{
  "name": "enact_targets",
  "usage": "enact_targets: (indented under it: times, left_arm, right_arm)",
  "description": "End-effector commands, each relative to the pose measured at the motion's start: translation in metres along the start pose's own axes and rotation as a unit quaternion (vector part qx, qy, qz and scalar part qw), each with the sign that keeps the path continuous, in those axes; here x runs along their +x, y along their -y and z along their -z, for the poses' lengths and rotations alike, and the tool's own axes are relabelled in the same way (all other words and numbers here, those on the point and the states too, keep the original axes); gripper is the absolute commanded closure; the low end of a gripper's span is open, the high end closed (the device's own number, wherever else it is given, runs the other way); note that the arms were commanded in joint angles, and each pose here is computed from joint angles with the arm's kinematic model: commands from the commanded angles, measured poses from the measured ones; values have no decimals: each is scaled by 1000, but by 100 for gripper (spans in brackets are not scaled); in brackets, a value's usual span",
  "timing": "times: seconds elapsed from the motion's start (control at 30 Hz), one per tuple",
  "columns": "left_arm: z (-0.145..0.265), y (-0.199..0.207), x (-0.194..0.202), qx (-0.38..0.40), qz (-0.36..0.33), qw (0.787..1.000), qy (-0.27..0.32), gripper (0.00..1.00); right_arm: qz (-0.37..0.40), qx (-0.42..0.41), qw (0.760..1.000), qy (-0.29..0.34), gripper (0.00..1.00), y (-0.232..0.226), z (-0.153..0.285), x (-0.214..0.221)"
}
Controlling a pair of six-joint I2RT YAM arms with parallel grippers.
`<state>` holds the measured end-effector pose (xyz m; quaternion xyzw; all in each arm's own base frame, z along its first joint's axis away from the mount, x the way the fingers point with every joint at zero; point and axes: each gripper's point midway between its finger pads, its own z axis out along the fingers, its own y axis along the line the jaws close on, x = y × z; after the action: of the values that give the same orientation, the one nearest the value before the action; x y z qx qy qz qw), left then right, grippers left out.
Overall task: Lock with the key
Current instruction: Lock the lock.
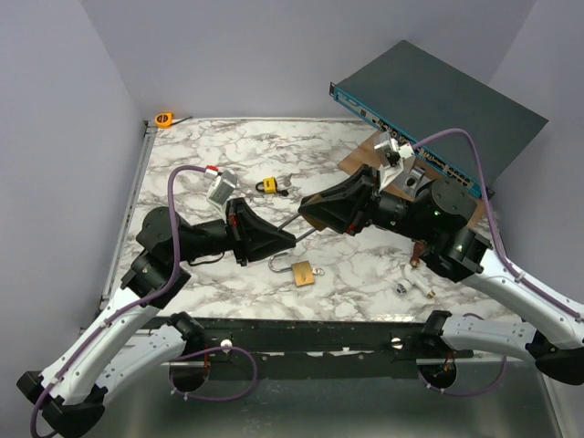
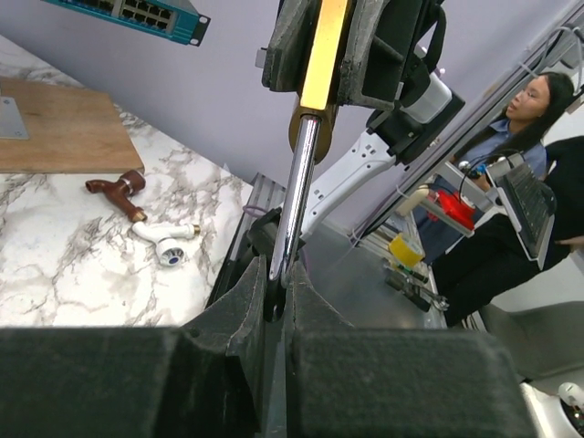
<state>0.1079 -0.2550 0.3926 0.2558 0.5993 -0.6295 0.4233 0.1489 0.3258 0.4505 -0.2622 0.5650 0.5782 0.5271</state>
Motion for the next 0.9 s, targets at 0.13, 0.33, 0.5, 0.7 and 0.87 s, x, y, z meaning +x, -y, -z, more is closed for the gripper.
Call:
enact_targets:
  times: [0.13,0.33,0.5,0.7,0.87]
  left_arm:
    - [18,53,-78,58,-78,980,175,97]
    - [21,56,-87,60,-80,974,203,92]
    - [24,56,-94,56,-80,969,228,89]
    - [24,55,-99,56,-81,966,239,90]
    - [16,52,-89,58,-84,974,200,100]
  right_arm:
    - [2,79,995,-52,99,44,9,41]
    - [-1,75,996,-40,99,41,8,37]
    - [-19,63,997,-32,99,37,7,38]
    - [-35,53,998,-28,99,36,3,43]
    - [-28,65,997,-21,99,40,1,37]
